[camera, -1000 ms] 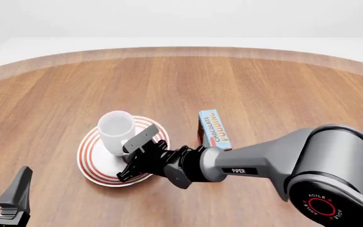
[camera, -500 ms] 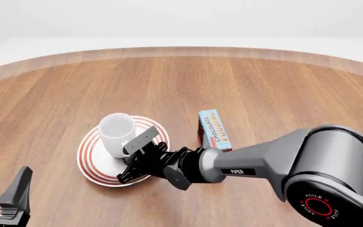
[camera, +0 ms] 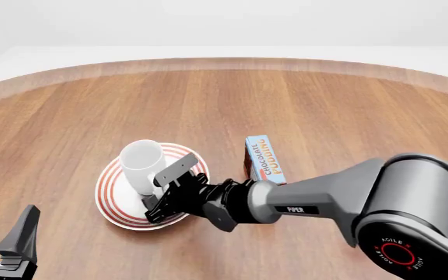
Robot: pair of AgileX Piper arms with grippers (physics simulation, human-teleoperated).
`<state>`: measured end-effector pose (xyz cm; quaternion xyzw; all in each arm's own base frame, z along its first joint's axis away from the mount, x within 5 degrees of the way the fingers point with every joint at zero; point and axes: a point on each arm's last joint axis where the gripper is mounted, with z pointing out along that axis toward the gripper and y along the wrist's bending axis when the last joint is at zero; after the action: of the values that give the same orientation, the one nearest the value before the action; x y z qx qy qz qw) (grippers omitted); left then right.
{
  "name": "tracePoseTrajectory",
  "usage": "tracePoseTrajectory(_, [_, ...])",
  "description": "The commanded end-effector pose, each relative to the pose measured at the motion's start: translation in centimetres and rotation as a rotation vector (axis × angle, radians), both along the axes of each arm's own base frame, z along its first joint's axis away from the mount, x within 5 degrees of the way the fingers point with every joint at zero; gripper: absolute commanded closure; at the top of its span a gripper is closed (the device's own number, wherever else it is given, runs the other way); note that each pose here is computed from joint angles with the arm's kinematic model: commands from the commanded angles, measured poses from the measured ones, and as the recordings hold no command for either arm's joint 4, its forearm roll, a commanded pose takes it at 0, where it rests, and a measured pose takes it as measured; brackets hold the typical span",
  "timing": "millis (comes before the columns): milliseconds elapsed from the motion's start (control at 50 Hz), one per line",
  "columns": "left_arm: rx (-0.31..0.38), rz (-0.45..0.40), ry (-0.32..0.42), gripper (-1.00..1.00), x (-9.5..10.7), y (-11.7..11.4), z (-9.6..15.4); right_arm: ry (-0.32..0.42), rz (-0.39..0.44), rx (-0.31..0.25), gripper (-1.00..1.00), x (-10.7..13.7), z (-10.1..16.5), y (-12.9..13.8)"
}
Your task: Pick up the white mug and put it on the plate, and put the chocolate pudding to the right of the plate.
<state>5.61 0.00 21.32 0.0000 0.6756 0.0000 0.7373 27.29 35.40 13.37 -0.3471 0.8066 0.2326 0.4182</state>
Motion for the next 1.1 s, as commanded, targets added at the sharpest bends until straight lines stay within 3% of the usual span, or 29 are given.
tracePoseTrajectory(20, [0.000, 0.000, 0.000, -1.00, 0.0, 0.0, 0.0, -0.006, 0.001, 0.009, -1.00, -0.2, 0.5, -0.2])
tracePoseTrajectory(1100, [0.000, 0.000, 0.000, -1.00, 0.0, 0.0, 0.0, -0.049, 0.032, 0.055, -1.00, -3.8, 3.6, -3.1])
